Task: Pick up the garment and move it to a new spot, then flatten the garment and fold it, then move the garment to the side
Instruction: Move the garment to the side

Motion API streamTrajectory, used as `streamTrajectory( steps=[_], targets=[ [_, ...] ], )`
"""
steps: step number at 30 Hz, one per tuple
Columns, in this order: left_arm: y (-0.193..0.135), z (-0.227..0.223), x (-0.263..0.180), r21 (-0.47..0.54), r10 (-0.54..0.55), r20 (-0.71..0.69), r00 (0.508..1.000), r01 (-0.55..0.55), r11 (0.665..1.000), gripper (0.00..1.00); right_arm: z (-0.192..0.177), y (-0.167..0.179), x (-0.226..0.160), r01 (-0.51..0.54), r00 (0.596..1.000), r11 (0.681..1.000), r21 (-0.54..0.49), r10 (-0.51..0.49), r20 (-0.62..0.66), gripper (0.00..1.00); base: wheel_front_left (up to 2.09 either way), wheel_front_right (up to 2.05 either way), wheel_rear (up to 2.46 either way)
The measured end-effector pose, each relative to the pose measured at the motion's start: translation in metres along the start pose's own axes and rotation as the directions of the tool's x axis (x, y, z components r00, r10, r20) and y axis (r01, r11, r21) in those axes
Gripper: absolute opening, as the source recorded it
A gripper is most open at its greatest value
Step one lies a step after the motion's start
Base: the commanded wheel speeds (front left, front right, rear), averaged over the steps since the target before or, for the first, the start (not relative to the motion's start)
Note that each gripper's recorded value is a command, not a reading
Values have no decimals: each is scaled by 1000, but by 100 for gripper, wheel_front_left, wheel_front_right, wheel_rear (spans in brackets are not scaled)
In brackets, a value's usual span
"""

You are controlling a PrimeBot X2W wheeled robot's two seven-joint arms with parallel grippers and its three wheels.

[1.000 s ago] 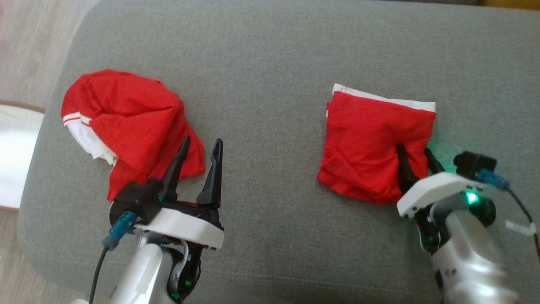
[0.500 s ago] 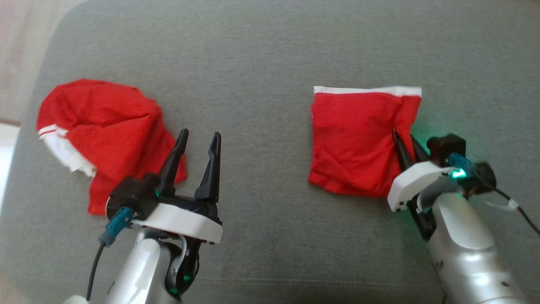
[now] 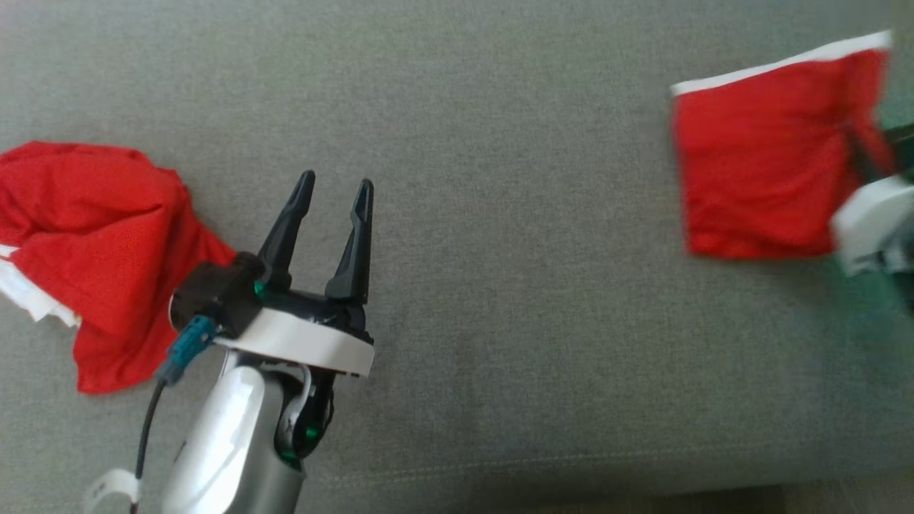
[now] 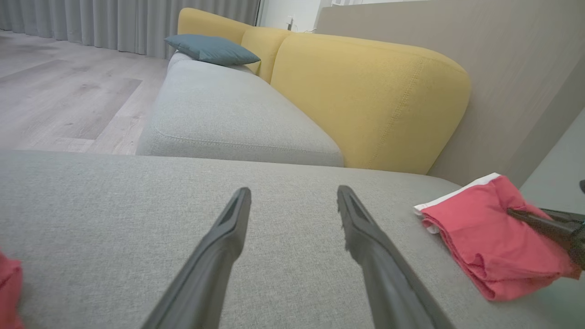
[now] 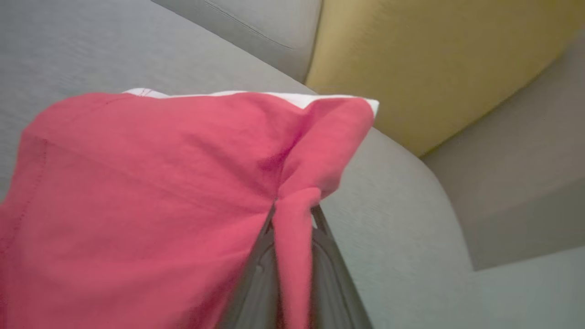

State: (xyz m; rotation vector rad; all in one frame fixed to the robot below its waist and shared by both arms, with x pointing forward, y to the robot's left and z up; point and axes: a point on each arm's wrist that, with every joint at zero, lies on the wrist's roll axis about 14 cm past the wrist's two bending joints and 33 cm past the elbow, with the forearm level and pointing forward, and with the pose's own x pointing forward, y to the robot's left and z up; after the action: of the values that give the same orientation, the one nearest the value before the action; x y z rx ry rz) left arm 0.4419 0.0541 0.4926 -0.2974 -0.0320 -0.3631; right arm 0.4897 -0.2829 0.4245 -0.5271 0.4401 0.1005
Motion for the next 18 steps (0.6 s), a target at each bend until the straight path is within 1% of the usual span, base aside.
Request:
streamTrajectory(
  steps=[1, 3, 5, 7, 8, 9, 11, 16, 17, 18],
  targets=[
    [0, -1, 2, -2, -2, -2, 1000, 2, 1000, 100, -5, -13, 0, 20, 1000, 1000, -16, -20, -20, 0, 0, 0, 0],
    [2, -3, 5, -4, -2, -4, 1000, 2, 1000, 100, -13, -33, -2, 61, 997, 998, -9, -62, -47, 0, 0, 0, 0],
    [5, -4, 6, -6, 2, -5, 1000, -2, 1000, 100, -18, -46, -3, 88, 994, 996, -8, -88, -71, 0, 0, 0, 0],
    [10, -4, 6, -3, 15, -3, 1000, -15, 1000, 100, -19, -55, -3, 115, 991, 993, 16, -113, -76, 0, 0, 0, 0],
    [12, -3, 6, -1, 20, -1, 1000, -20, 1000, 100, -17, -57, -2, 117, 991, 993, 23, -115, -68, 0, 0, 0, 0],
    [13, -3, 6, -1, 22, -1, 1000, -22, 1000, 100, -15, -58, -2, 125, 991, 991, 51, -122, -63, 0, 0, 0, 0],
    [15, -3, 5, 1, 28, -1, 1000, -28, 1000, 100, -11, -58, -1, 124, 991, 991, 44, -121, -55, 0, 0, 0, 0],
    [16, -1, 4, 2, 28, 1, 1000, -28, 1000, 100, -3, -62, 0, 139, 990, 988, 66, -137, -32, 0, 0, 0, 0],
    [17, -1, 4, 3, 30, 2, 1000, -30, 1000, 100, -2, -63, 0, 144, 990, 987, 77, -142, -26, 53, 0, 0, 0],
    [17, 0, 3, 4, 31, 4, 1000, -31, 1000, 100, 0, -63, -1, 147, 989, 986, 84, -146, -21, 100, 0, 0, 0]
  ],
)
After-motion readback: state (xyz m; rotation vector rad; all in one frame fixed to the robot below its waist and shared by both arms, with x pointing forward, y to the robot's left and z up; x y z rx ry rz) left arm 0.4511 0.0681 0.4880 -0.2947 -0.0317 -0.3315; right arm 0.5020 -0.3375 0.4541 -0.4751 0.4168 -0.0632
